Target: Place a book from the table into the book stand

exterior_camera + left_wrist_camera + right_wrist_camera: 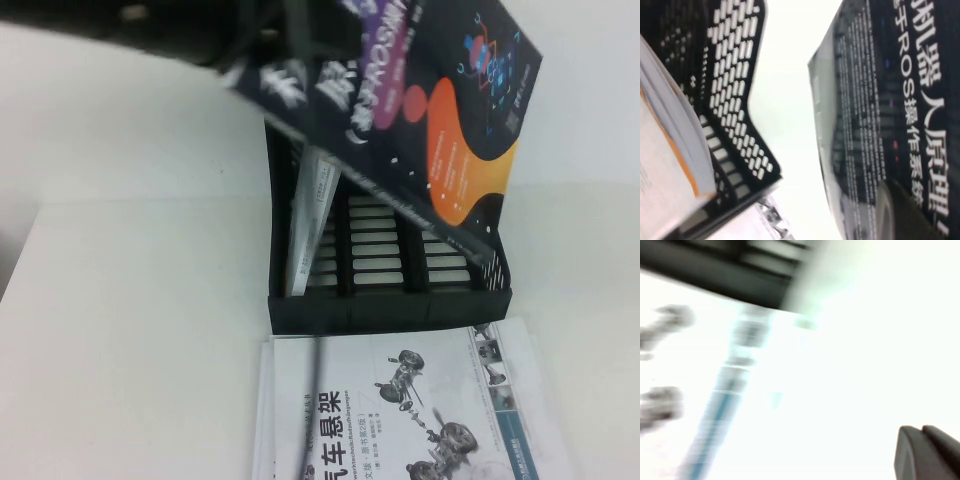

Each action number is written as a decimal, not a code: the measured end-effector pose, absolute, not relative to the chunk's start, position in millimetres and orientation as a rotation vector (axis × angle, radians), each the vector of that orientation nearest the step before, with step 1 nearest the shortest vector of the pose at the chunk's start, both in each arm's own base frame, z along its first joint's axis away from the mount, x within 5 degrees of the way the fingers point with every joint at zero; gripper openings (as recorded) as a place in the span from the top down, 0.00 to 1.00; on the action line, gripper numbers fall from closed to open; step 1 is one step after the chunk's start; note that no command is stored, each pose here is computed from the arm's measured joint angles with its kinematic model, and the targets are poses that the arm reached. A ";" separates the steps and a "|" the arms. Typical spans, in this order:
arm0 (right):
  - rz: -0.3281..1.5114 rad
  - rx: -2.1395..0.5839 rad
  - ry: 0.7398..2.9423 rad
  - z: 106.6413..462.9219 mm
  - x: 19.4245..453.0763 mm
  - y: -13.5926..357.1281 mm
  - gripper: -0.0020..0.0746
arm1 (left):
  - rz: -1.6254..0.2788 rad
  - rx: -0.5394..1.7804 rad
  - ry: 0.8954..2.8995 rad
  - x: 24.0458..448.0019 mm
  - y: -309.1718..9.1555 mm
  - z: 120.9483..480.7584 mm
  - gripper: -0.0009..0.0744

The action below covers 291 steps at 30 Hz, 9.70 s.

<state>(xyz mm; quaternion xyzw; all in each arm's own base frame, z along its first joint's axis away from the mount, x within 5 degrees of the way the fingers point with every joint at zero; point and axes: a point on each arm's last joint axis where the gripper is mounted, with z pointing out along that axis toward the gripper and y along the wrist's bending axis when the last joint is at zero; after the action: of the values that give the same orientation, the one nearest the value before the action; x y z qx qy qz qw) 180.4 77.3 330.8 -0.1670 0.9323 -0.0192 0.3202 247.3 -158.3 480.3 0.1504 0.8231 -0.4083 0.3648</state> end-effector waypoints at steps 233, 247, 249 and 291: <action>0.222 -0.159 2.146 251.9 59.9 12.2 0.98 | -0.200 0.060 1.505 108.3 -24.3 440.9 0.99; 0.222 -0.159 2.146 251.9 59.9 12.2 0.98 | -0.391 -0.332 1.562 67.9 -0.3 251.2 0.99; 0.222 -0.159 2.146 251.9 59.9 12.2 0.98 | -0.422 -0.362 1.562 65.5 -0.2 239.2 0.99; 0.222 -0.159 2.146 251.9 59.9 12.2 0.98 | -0.200 -0.257 1.825 53.3 0.5 175.9 0.99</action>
<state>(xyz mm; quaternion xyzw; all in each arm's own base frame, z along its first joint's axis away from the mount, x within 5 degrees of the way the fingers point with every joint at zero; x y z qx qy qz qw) 59.9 12.2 251.9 -0.0650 0.8756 0.0908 0.4700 53.3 0.5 175.9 -0.1108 0.7874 -0.0861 0.6003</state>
